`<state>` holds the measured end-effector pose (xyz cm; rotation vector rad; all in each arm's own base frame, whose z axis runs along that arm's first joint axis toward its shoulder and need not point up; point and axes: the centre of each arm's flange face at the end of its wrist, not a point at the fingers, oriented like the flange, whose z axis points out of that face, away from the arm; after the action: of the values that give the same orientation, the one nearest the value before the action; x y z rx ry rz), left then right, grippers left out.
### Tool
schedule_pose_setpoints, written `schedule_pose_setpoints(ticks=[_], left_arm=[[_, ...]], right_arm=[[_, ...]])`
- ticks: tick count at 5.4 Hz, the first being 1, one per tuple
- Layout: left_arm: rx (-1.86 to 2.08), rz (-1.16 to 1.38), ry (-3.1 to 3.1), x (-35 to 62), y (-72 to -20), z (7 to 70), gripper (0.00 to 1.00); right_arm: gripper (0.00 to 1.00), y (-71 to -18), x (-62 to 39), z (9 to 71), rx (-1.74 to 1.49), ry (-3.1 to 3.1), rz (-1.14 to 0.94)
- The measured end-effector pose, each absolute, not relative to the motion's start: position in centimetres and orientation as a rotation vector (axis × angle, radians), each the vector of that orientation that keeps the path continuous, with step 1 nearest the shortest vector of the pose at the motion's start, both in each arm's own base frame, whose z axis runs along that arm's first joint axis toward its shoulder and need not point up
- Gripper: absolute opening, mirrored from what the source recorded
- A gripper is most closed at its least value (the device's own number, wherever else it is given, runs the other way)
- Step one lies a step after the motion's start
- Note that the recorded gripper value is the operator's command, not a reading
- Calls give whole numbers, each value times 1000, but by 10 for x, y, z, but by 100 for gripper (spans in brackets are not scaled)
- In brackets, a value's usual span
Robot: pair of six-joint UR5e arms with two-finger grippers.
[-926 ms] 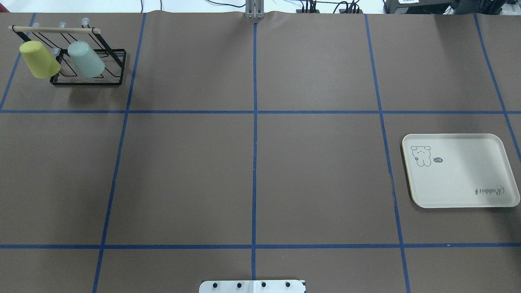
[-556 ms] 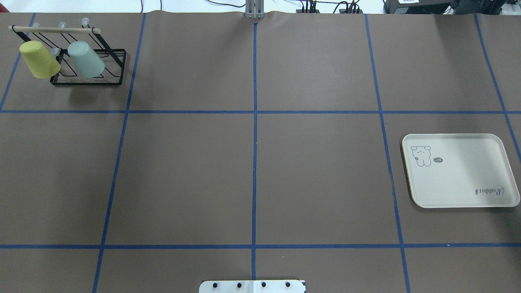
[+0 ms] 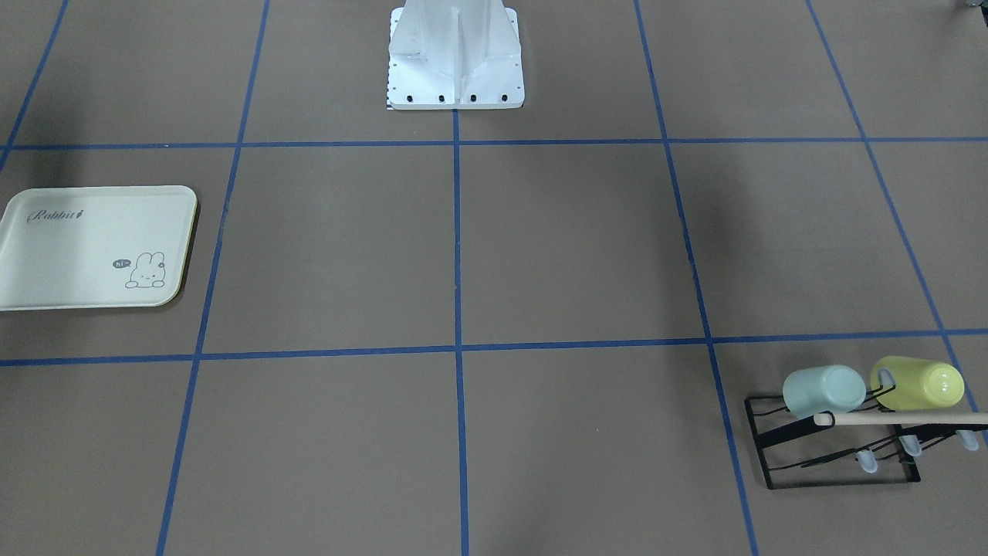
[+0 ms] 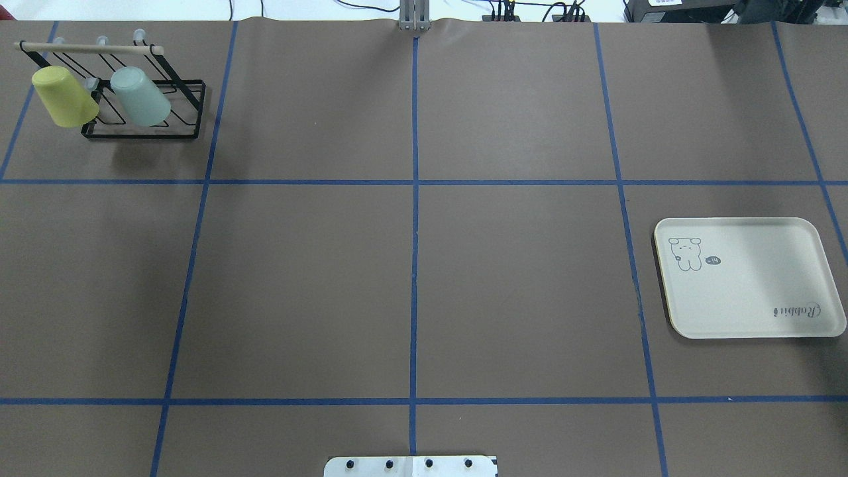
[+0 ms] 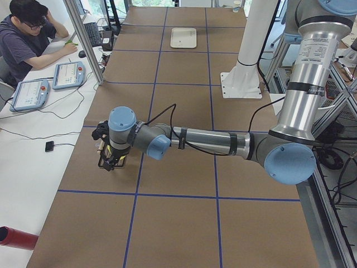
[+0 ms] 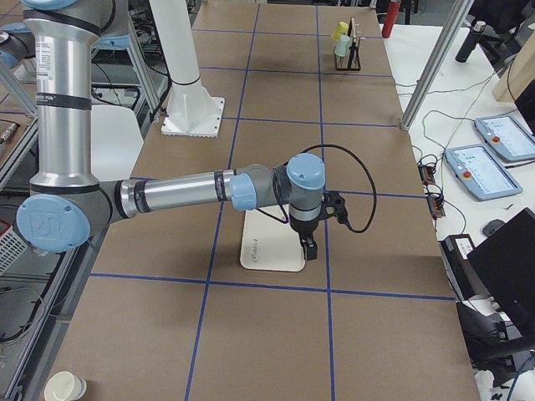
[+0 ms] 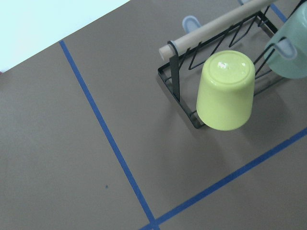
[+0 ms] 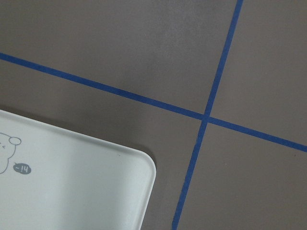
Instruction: Left arm grabs green cup and hands to right arm on tray
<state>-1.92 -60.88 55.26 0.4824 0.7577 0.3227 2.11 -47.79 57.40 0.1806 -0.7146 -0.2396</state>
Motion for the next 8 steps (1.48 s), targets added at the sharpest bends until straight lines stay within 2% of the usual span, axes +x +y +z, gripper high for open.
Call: schedule_pose_setpoints(ticks=[2,5,8], left_arm=[[435,222,810,18,-629,522,100],[415,270,845,86,-640,489,100],[320,148,884,161,-650,446,100]], right_arm=[[100,-478,21,574,181,-714,-240],[100,-478,21,574,180,-716,-239],[100,-478,21,574,180,-715,-238]])
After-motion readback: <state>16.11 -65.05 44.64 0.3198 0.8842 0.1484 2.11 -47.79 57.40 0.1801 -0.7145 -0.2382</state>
